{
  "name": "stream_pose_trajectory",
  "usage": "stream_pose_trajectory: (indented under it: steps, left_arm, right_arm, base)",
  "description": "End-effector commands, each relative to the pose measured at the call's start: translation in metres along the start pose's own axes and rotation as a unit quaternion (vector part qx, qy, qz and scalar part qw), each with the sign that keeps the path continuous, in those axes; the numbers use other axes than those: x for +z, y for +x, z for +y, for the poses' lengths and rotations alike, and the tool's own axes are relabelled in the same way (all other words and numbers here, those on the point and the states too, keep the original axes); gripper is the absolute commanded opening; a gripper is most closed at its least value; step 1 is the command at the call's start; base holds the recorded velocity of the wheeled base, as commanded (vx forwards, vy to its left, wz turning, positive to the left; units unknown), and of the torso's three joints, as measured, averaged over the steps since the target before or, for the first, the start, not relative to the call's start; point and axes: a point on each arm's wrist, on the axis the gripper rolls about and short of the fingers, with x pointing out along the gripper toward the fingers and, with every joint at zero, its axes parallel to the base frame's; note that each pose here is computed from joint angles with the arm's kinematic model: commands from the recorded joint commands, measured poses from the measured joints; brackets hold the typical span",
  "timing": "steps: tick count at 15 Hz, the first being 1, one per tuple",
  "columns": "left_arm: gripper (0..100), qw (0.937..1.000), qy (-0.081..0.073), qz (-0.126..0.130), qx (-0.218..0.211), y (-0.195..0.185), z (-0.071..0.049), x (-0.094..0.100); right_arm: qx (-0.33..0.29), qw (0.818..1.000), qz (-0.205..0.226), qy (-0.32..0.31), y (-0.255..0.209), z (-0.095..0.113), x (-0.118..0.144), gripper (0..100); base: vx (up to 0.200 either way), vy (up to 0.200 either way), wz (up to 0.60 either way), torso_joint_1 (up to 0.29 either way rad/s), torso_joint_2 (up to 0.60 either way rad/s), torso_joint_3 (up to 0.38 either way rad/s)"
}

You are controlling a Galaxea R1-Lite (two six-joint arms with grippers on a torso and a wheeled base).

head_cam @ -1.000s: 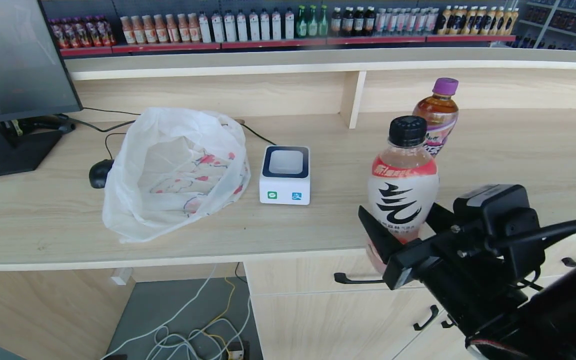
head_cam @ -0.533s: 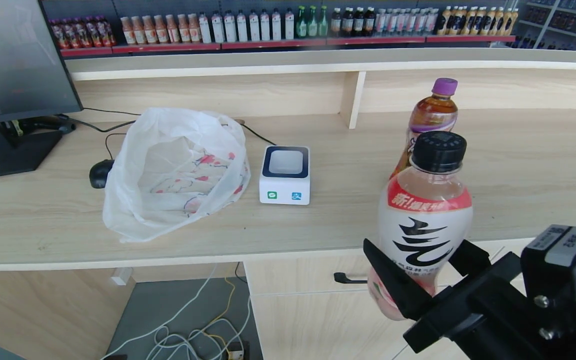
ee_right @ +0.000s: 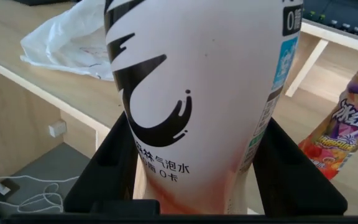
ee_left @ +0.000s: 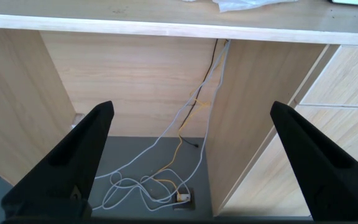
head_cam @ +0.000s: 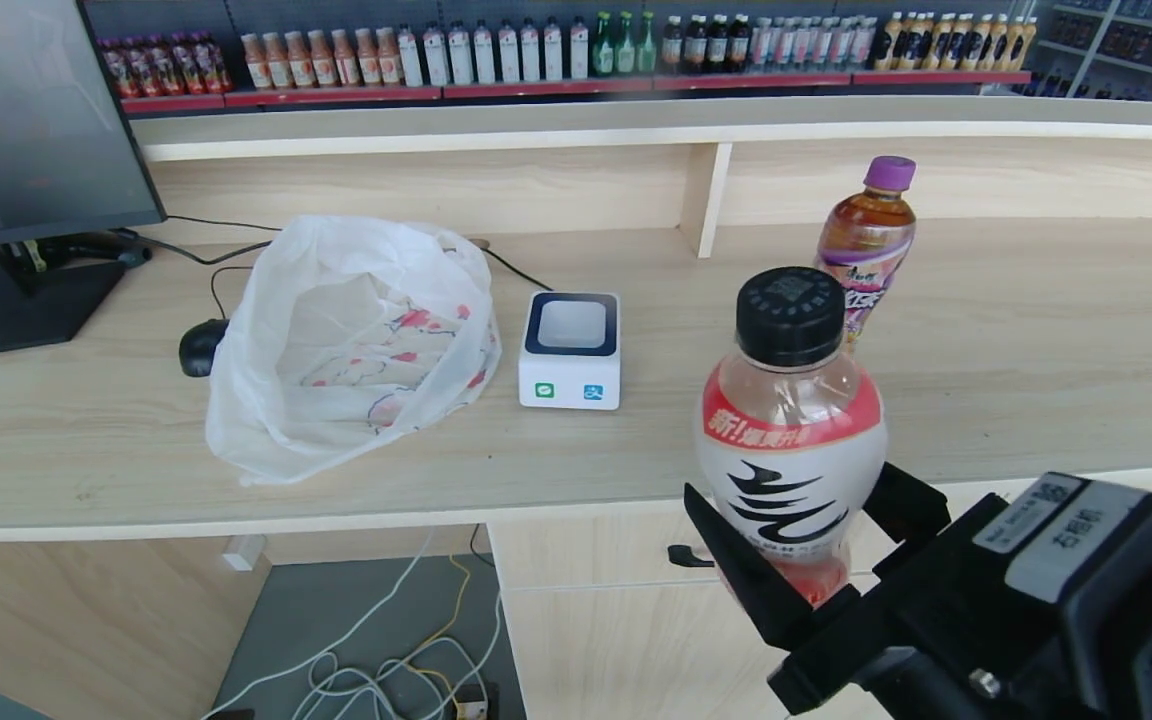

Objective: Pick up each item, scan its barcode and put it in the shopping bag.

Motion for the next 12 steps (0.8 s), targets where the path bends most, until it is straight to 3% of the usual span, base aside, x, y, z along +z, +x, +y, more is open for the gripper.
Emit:
stream_pose_trajectory:
  steps: [1,4,12]
  left_arm:
    - [100,1.0,0.0,0.0,0.0,0.0,0.0,0.0]
    - [100,1.0,0.0,0.0,0.0,0.0,0.0,0.0]
    - [100,1.0,0.0,0.0,0.0,0.0,0.0,0.0]
  right_arm:
    - [0.007,1.0,0.001,-0.028,0.003,0.008,0.0,0]
    - [0.041,0.997,-0.011,-0.06,0.003,0.033,0.006,0]
    - [0.085,0.985,-0.052,-0.138,0.006,0.04,0.008,0]
  base:
    - [0.0,0.0,0.0,0.0,0.0,0.0]
    - [0.0,0.0,0.0,0.0,0.0,0.0]
    - [0.0,0.0,0.0,0.0,0.0,0.0]
